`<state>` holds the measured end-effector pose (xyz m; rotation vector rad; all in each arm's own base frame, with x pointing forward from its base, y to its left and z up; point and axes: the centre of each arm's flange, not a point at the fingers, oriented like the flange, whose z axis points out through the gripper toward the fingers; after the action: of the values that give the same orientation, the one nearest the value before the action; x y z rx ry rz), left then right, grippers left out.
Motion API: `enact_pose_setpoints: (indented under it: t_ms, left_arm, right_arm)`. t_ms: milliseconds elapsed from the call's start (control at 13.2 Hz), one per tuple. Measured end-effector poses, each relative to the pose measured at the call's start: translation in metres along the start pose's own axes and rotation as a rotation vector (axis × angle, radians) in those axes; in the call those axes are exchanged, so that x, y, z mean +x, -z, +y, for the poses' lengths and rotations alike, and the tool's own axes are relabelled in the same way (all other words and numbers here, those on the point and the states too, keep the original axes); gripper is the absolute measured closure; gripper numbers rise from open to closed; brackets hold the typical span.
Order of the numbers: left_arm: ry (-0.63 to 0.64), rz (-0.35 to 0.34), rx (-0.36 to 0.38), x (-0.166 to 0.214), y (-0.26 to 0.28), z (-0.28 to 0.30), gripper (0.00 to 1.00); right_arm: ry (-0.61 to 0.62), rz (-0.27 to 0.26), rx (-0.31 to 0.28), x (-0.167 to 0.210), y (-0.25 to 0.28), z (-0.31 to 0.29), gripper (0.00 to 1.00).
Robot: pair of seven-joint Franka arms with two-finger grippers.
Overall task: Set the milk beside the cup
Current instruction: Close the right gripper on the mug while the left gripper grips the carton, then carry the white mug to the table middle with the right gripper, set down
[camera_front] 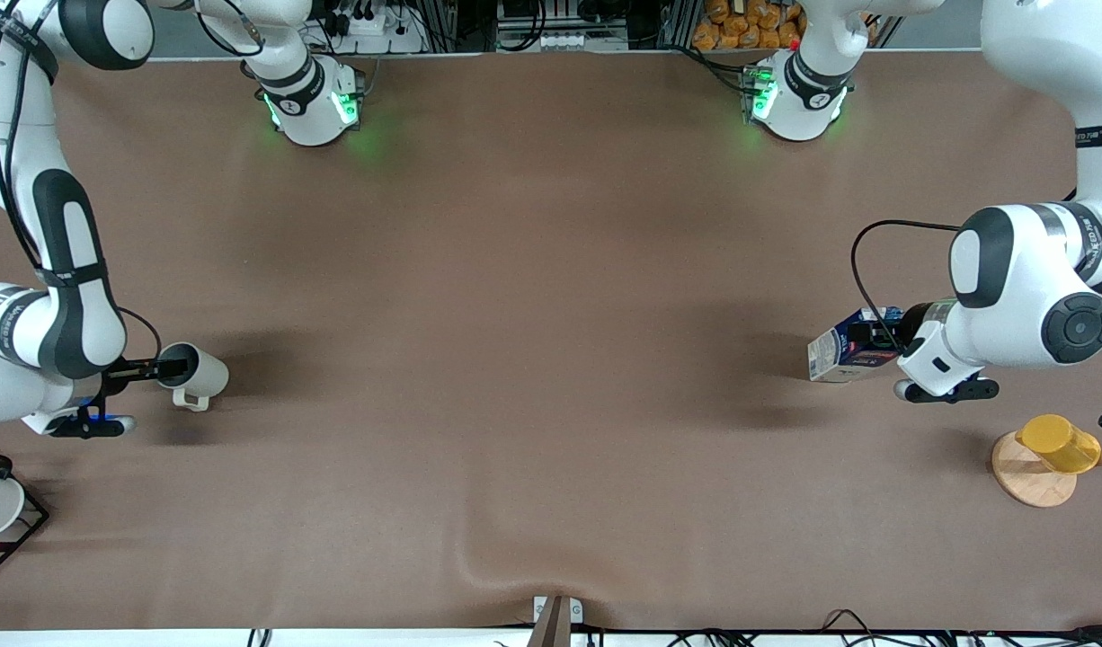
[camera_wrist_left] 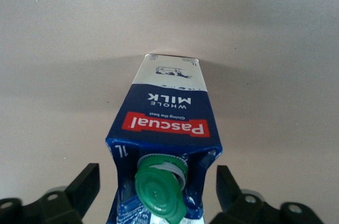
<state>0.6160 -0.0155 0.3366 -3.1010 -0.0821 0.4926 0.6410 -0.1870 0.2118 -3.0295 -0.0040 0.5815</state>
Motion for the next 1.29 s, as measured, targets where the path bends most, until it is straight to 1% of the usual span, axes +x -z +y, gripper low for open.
enact_pose_setpoints:
  t_ms: [76,151,227,303,378,454,530,605,757,984,1059,1135,1286]
  left_arm:
    - [0.000,-0.002,0.000,0.000,-0.001,0.000,0.06]
    - [0.000,-0.005,0.000,0.000,-0.002,0.000,0.17]
    - [0.000,-0.006,0.001,0.000,-0.003,0.000,0.24]
    - [0.000,-0.006,0.001,-0.001,-0.003,0.000,0.25]
    - [0.000,-0.006,0.001,0.000,-0.003,0.000,0.33]
    - [0.000,-0.005,0.000,0.000,-0.003,0.000,0.40]
    - [-0.001,-0.002,0.000,0.000,-0.001,0.000,0.41]
    - [-0.001,0.003,0.000,0.000,0.001,0.000,0.47]
    - [-0.002,0.019,-0.002,-0.001,0.010,0.000,0.49]
    - [-0.002,0.048,-0.006,-0.004,0.026,0.000,0.50]
    - [-0.002,0.057,-0.008,-0.005,0.031,0.000,0.50]
    - [-0.003,0.067,-0.009,-0.007,0.037,0.000,0.49]
    - [-0.002,0.087,-0.012,-0.010,0.048,0.000,0.49]
  right_arm:
    - [0.001,-0.001,0.001,0.000,0.000,-0.001,0.41]
    - [-0.003,-0.005,0.012,-0.001,-0.001,-0.001,0.54]
    - [-0.020,-0.018,0.059,-0.003,-0.003,-0.001,0.67]
    - [-0.048,-0.033,0.140,-0.007,-0.006,0.000,0.79]
    - [-0.073,-0.042,0.210,-0.011,-0.008,0.003,0.88]
    - [-0.089,-0.045,0.246,-0.014,-0.009,0.008,0.95]
    - [-0.095,-0.042,0.259,-0.015,-0.008,0.010,0.95]
    - [-0.090,-0.038,0.262,-0.013,-0.006,0.007,0.95]
    - [-0.072,-0.025,0.263,-0.007,0.005,-0.008,0.95]
    - [-0.094,-0.045,0.271,-0.001,0.038,-0.039,0.95]
    - [-0.093,-0.045,0.270,0.002,0.052,-0.058,0.95]
    - [-0.073,-0.032,0.268,0.006,0.064,-0.080,0.95]
    - [0.006,-0.008,0.282,0.014,0.083,-0.133,0.95]
